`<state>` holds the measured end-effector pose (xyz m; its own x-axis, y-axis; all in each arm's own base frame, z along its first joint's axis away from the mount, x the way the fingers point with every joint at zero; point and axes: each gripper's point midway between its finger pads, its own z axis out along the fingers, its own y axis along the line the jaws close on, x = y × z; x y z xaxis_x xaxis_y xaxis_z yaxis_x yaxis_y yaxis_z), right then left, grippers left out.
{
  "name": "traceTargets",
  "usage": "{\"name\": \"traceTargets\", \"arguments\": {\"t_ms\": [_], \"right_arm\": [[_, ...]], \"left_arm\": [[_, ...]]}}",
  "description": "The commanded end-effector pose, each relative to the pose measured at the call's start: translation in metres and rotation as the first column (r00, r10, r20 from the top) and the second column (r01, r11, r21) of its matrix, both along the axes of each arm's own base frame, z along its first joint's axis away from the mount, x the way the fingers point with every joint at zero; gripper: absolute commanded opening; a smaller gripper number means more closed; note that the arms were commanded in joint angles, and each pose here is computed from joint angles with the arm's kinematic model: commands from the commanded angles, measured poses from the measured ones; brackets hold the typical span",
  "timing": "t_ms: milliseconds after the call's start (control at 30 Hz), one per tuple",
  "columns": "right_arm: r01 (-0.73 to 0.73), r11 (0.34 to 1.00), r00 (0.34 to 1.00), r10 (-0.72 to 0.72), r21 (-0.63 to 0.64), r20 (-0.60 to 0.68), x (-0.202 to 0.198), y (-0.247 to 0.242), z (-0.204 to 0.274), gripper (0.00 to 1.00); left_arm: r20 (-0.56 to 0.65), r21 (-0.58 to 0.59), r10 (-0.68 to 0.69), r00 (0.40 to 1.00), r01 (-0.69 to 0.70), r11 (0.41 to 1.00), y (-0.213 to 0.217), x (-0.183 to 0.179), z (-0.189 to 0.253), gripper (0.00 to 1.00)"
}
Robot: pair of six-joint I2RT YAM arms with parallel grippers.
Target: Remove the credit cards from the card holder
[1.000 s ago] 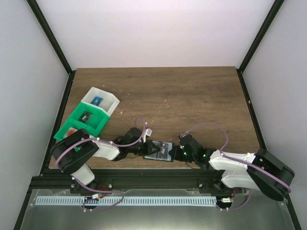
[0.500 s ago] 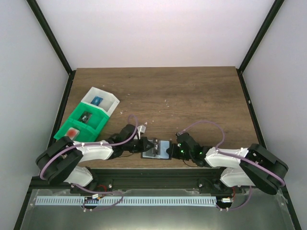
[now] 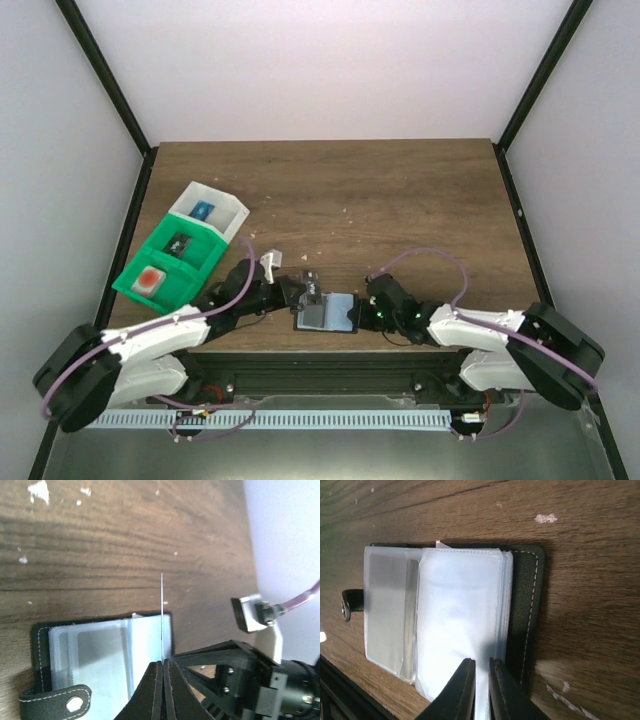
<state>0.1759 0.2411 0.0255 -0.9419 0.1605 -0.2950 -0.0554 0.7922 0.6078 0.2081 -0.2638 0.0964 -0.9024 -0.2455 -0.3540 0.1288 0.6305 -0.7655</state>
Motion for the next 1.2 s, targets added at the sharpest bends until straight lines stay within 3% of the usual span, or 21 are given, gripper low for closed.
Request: {"name": "traceTargets", "arguments": {"t_ms": [0,133,300,400,567,667,867,1067,1167], "right_arm": [[-0.052,0.999,0.997,0.052,0.011,0.063,0.002,0.004,0.028,0.13],[-0.138,0.965,0.975,0.093,0.222,0.203,-0.001,0.024,0.089,0.24],[-0.262,0.833,0.933,0.09,0.488,0.348,-0.016,0.038,0.159,0.36],[-0.29,0.78,0.923,0.075,0.554,0.377,-0.019,0.04,0.182,0.43],[-0.31,0.762,0.928,0.111,0.569,0.357,-0.022,0.048,0.183,0.45],[-0.318,0.753,0.931,0.134,0.577,0.338,-0.024,0.051,0.18,0.39],[-0.398,0.717,0.897,0.175,0.572,0.405,-0.033,0.053,0.187,0.01],[-0.555,0.7,0.813,0.344,0.448,0.47,-0.062,0.048,0.183,0.0],[-0.623,0.678,0.764,0.419,0.391,0.491,-0.076,0.042,0.184,0.0]], "left_arm": [[0.07,-0.093,0.061,0.996,-0.054,0.994,0.011,0.004,0.03,0.0],[0.125,-0.231,0.039,0.991,-0.009,0.973,0.005,-0.003,0.066,0.0],[0.178,-0.389,-0.047,0.983,0.114,0.914,-0.007,-0.021,0.104,0.0],[0.21,-0.421,-0.067,0.975,0.152,0.894,-0.009,-0.026,0.117,0.0],[0.24,-0.472,-0.072,0.968,0.181,0.863,-0.007,-0.033,0.128,0.0],[0.249,-0.498,-0.08,0.965,0.198,0.844,-0.006,-0.037,0.131,0.0],[0.237,-0.486,-0.121,0.964,0.226,0.844,-0.008,-0.043,0.125,0.01],[0.262,-0.344,-0.237,0.935,0.32,0.883,-0.011,-0.055,0.124,0.47],[0.269,-0.29,-0.302,0.914,0.376,0.88,-0.011,-0.064,0.124,0.55]]}}
